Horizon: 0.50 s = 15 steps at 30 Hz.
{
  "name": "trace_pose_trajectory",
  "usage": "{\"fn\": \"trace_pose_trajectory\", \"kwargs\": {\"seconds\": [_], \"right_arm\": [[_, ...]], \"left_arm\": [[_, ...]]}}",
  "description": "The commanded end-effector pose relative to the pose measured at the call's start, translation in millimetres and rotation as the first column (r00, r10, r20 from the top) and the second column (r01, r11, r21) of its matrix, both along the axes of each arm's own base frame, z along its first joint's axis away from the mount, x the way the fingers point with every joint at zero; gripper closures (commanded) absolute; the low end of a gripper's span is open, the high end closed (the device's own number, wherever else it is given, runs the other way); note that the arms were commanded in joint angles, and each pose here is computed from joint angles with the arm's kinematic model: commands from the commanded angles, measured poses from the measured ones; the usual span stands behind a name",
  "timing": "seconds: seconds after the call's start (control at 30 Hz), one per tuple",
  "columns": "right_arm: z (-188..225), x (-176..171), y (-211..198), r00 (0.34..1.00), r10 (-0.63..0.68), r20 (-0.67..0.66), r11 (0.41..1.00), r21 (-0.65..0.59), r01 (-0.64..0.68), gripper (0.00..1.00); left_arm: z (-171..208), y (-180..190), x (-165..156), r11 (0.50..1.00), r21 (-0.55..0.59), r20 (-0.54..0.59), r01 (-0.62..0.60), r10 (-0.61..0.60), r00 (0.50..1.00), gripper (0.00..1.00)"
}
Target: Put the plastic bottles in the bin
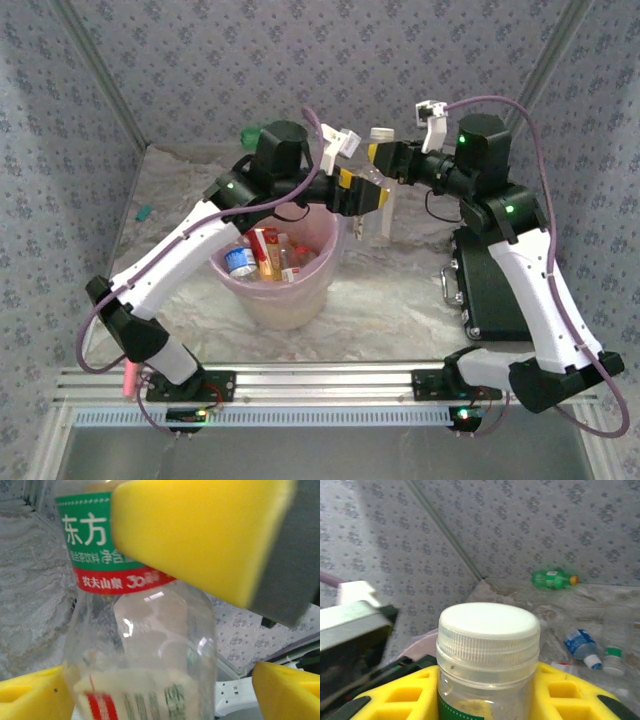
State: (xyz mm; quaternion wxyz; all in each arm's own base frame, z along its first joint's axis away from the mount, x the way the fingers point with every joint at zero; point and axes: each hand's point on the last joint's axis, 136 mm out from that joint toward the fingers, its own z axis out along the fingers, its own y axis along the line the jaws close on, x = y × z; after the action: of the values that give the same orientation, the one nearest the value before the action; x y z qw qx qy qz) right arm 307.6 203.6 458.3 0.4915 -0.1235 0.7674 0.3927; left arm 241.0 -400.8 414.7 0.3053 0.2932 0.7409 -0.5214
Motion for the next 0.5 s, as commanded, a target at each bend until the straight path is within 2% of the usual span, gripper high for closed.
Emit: {"fn": "trace_pose_trajectory", "kwargs": {"seconds": [0.0, 0.13, 0.3, 0.47], "right_arm": [[18.8, -6.2, 11.5, 0.996, 0.072, 0.054, 0.996, 0.052, -0.075, 0.93], [22.5, -9.4, 18.7, 0.992, 0.117, 0.055, 0.988, 0.093, -0.122, 0.93], [20.9, -6.5, 17.1, 0.993, 0.101, 0.055, 0.991, 0.087, -0.106, 0.93], [16.7, -2.2, 16.5, 0.995, 0.09, 0.041, 0.992, 0.083, -0.093, 0.91]], "left_arm": [[32.1, -7.3, -12.0, 0.994, -0.093, 0.063, 0.065, -0.059, 0.996, 0.21], [31.6, -10.0, -7.6, 0.994, -0.098, 0.067, 0.053, -0.047, 0.997, 0.21], [32.6, -9.4, -8.0, 0.994, -0.101, 0.071, 0.05, -0.043, 0.997, 0.37], [33.0, -5.5, -7.8, 0.995, -0.097, 0.077, 0.038, -0.03, 0.997, 0.43]]}}
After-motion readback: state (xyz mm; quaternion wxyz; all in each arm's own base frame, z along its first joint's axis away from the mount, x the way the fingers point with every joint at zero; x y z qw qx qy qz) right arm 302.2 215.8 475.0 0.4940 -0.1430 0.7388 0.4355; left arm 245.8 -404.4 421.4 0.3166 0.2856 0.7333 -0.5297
